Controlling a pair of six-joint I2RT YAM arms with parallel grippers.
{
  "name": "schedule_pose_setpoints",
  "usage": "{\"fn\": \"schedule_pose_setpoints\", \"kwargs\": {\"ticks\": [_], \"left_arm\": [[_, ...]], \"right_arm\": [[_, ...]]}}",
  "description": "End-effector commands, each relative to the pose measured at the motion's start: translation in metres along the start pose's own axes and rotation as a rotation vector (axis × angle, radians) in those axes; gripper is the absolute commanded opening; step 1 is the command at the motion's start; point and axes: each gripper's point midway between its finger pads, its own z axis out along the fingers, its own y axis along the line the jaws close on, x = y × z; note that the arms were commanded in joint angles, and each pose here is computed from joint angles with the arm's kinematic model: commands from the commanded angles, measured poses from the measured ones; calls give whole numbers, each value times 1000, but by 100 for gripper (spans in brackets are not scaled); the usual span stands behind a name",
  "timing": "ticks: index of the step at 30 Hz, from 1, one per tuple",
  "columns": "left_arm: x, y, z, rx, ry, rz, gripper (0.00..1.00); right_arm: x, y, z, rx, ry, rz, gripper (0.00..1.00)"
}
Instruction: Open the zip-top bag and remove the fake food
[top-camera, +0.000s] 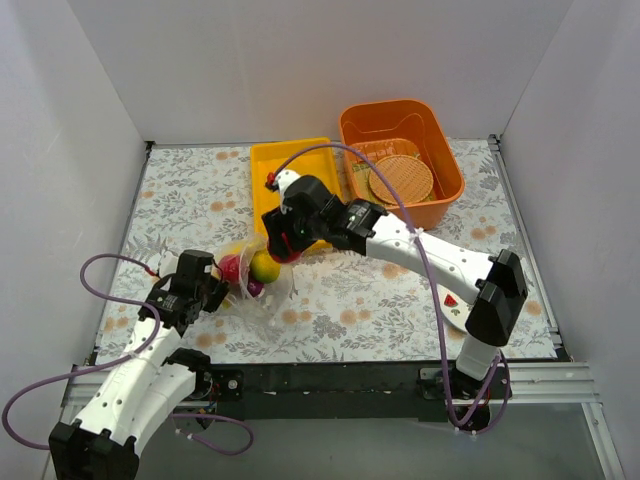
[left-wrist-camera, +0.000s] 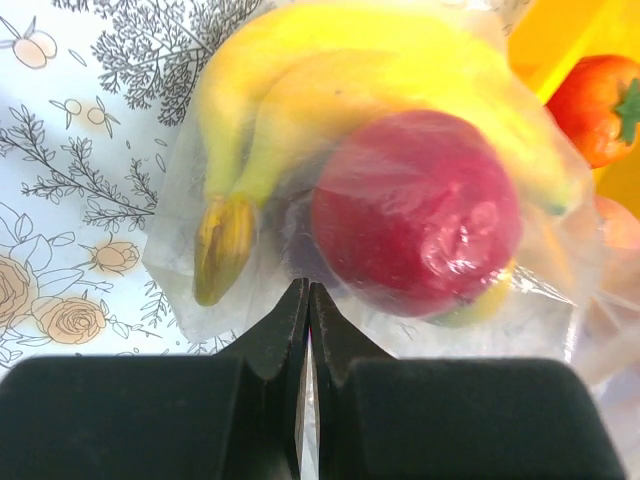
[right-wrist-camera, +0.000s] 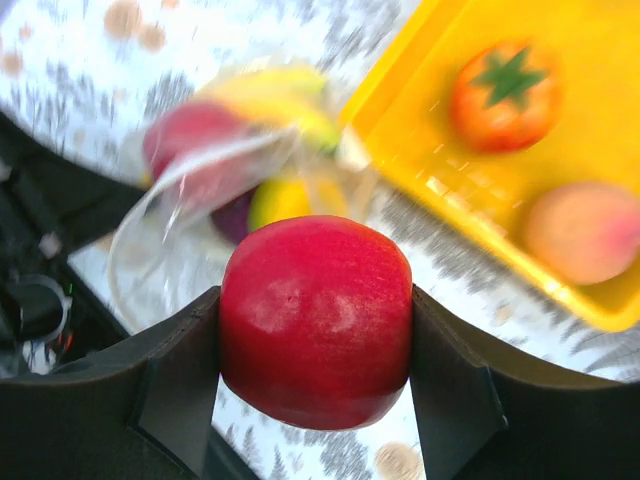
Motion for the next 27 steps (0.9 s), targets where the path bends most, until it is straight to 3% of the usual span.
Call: {"fn": "schedule_pose_setpoints", "kwargs": {"ticks": [1, 13, 15, 18, 19, 22, 27], "left_arm": [[-22, -7, -16, 9, -81, 8, 0], [-40, -34, -44, 115, -125, 82, 9], [-43, -39, -50, 138, -137, 93, 13], [-44, -52, -56, 191, -131, 133, 18], [-45, -56, -57, 211, -133, 146, 22], [-47, -62, -56, 229, -142, 164, 29], [-52, -74, -52, 250, -161, 192, 42]], "right_arm": [[-52, -50, -1, 91, -103, 13, 22], [-86, -182, 98, 340, -151, 98, 27], [-88, -195, 104, 371, -160, 109, 34], [-90, -215, 110, 406, -172, 132, 52], [-89, -217, 113, 400, -171, 135, 63], [-82, -218, 119, 386, -140, 134, 79], [-85, -206, 104, 345, -134, 128, 93]]}}
